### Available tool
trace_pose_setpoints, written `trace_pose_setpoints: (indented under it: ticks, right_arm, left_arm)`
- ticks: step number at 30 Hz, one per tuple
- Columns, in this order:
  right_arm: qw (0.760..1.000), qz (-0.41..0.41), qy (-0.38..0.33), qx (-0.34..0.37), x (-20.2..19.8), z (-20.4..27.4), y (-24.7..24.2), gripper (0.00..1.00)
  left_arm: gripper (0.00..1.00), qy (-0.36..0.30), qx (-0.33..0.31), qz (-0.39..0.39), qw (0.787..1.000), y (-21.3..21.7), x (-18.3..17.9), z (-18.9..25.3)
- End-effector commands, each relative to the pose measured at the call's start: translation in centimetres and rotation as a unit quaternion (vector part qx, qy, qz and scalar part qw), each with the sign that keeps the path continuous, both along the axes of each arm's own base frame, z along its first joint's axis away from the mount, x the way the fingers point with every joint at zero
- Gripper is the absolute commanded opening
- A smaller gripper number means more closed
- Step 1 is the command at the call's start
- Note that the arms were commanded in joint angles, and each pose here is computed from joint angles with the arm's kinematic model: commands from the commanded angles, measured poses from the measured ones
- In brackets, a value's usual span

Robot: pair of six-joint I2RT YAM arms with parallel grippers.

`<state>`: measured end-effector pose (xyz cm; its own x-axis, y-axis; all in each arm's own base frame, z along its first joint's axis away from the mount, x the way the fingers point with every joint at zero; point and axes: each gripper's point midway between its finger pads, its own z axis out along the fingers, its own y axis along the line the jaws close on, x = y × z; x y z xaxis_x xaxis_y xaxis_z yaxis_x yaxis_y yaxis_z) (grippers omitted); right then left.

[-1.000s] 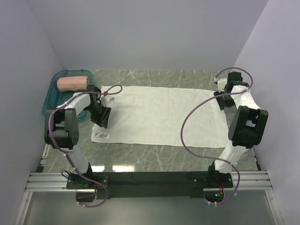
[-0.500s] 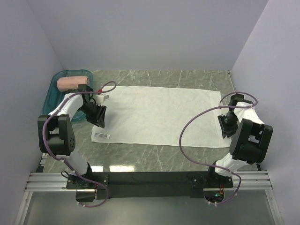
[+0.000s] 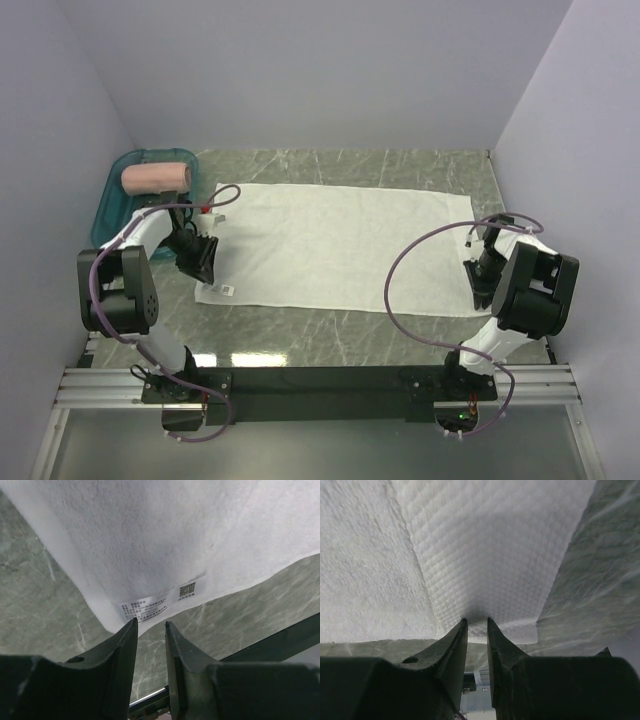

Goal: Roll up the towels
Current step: Flatten the towel, then fold the towel

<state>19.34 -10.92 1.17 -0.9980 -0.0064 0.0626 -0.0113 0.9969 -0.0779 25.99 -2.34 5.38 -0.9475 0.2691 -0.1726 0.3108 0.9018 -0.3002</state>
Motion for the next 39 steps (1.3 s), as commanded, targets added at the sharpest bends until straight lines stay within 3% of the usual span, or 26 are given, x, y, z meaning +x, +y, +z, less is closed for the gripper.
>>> trace_pose_setpoints:
  ticks: [1, 6, 14, 24, 30, 39]
  right_arm:
    - [0.999, -0.012, -0.012, -0.043, 0.7, -0.7, -2.0, 0.29]
    - [0.999, -0.021, -0.027, -0.033, 1.5, -0.4, -1.9, 0.28]
    - [0.997, -0.014, -0.077, -0.028, 2.5, 4.7, -1.8, 0.29]
    - [0.998, -0.019, -0.029, -0.052, 1.3, 1.7, -3.6, 0.28]
    - [0.997, -0.013, -0.007, -0.072, 0.8, -0.3, -4.4, 0.27]
    - [0.992, -0.002, 0.009, -0.125, 0.8, -1.6, -6.8, 0.25]
  left_arm:
    - [0.34, -0.03, 0.018, -0.015, 0.999, 0.6, 0.0, 0.5]
    - [0.32, -0.028, 0.018, -0.026, 0.999, 0.7, -0.6, 0.3]
    - [0.25, -0.019, -0.019, -0.044, 0.999, -0.5, -1.3, 0.9]
    - [0.22, -0.001, -0.029, -0.03, 0.999, -0.8, -1.1, -0.3]
    - [0.18, 0.049, 0.006, -0.005, 0.999, 0.1, -2.7, -3.6]
    - [0.16, 0.027, 0.128, 0.019, 0.991, 4.2, -2.4, -5.3]
